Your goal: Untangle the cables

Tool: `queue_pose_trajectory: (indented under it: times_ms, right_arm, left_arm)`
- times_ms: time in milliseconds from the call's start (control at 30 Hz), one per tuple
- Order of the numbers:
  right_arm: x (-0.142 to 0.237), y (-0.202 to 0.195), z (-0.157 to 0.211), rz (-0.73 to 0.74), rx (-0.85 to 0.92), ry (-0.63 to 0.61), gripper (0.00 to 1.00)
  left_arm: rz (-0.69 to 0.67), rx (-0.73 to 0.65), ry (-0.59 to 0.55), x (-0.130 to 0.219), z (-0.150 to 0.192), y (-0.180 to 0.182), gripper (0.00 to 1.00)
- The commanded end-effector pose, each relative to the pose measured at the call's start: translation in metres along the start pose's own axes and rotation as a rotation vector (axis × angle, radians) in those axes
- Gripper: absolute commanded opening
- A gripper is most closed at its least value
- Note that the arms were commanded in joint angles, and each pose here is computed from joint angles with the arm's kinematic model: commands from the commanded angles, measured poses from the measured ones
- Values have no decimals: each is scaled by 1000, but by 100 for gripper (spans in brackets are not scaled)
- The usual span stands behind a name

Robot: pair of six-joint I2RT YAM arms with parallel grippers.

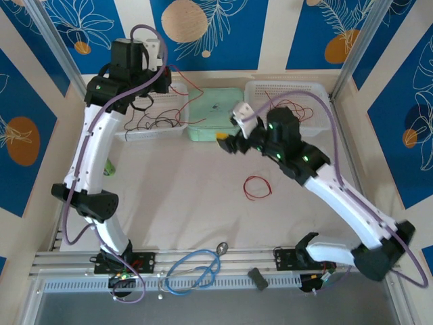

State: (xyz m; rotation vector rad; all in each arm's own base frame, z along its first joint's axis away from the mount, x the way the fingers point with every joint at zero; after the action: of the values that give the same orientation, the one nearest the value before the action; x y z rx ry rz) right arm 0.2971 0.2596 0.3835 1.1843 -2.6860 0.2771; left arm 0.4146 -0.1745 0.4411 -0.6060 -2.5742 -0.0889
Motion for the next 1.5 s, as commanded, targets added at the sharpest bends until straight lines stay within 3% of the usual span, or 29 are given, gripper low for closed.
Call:
queue_pose_trajectory:
  times_ms: [0, 133, 300, 400, 500, 533, 567, 700, 833, 933, 1233, 1467]
  right_arm:
    - [-34, -25, -14, 110, 254, 1, 72]
    - [-56, -30, -39, 81, 244, -66, 73]
    - [-75, -61, -52, 203, 203, -55, 72]
    - [-80, -72, -49, 229, 165, -39, 66]
    - [-78, -76, -47, 242, 131, -34, 45]
    - [-76, -75, -47, 238, 120, -33, 31]
    - [-75, -75, -48, 235, 109, -36, 23]
    - [-69, -76, -50, 231, 94, -41, 0]
    - [-62, -92, -52, 272, 70, -43, 0]
    - [-57, -120, -49, 336, 11, -13, 0]
    - [-41, -253, 23, 626, -297, 163, 0]
    - [-23, -323, 94, 787, -515, 230, 0]
  left_arm:
    - [65, -36, -12, 7, -5, -19, 2]
    - [78, -51, 6, 7, -1, -28, 1]
    - [88, -74, 22, 12, 3, -37, 1]
    - [89, -93, 29, 16, 6, -41, 1]
    - [85, -102, 36, 19, 8, -43, 0]
    - [85, -104, 37, 19, 8, -43, 1]
    - [85, -105, 38, 20, 9, -44, 1]
    - [98, -110, 36, 21, 10, -48, 7]
    - [149, -120, 24, 24, 14, -58, 44]
    - [173, -135, 13, 28, 19, -66, 62]
    - [215, -152, 25, 42, 53, -89, 71]
    - [248, -167, 56, 50, 80, -112, 72]
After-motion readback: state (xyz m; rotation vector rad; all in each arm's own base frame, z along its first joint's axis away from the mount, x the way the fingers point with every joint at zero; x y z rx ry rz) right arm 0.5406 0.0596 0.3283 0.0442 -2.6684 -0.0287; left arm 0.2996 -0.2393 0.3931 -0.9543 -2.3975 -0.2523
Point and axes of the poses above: each hand's point on the last joint's axis, 136 mm out from that joint toward the fingers, its own x axis back along the fingers, its own y axis along the line the jaws close on, z = x × y, the point moved 2 cm from there along x, back along the fingers, and after that the axes turned 10 degrees about -x, right-handed, at the moved point
